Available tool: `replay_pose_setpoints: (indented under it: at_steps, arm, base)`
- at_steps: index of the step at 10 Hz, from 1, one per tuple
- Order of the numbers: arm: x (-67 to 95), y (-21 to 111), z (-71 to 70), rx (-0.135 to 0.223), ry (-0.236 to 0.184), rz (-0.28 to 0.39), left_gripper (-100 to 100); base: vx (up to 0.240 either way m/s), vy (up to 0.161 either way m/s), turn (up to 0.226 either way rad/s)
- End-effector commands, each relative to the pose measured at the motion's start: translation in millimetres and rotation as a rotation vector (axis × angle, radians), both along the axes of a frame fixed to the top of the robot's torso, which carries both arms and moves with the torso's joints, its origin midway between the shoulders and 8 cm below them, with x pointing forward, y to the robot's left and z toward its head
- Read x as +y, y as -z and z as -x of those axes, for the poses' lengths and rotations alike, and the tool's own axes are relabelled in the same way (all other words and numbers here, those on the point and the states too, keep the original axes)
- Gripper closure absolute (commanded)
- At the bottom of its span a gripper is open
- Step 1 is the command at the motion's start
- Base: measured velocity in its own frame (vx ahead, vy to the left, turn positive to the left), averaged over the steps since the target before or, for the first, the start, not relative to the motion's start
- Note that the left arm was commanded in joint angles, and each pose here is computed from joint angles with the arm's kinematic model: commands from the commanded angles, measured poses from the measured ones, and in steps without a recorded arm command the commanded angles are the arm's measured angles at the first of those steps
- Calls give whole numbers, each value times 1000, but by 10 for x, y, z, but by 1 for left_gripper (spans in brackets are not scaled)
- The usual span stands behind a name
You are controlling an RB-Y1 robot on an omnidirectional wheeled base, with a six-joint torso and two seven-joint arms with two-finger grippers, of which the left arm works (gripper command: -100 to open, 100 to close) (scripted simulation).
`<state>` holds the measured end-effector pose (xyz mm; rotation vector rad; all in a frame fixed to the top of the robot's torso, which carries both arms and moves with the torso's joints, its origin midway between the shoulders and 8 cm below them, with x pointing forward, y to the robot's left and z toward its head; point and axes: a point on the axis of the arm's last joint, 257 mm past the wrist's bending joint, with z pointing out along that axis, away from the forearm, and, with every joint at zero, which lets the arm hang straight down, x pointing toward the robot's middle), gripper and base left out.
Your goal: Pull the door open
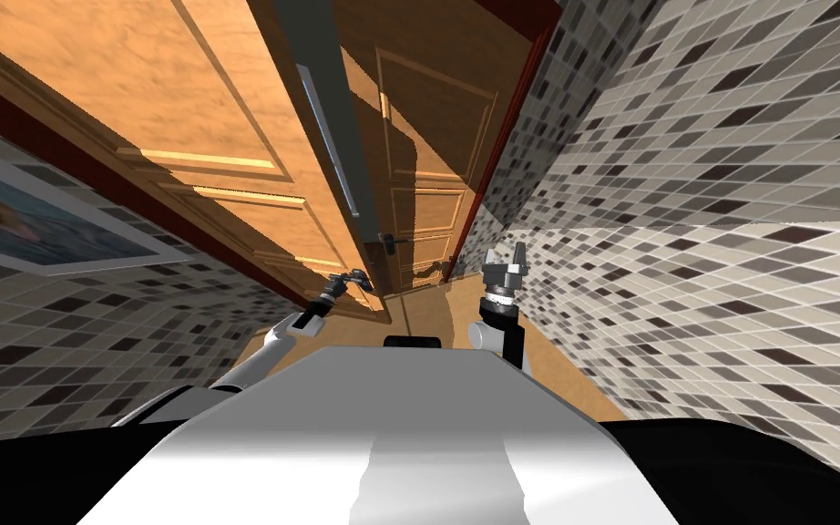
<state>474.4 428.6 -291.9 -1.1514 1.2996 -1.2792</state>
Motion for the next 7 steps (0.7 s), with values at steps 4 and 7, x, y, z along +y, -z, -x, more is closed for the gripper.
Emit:
replay_pose_setpoints:
  at_steps: [4, 7]
  arm:
    - [-81, 12, 190, -4, 69, 7, 100]
    - [-97, 8, 292, -5, 101, 10, 100]
  base:
    - [-175, 102, -120]
    - [-156, 84, -93]
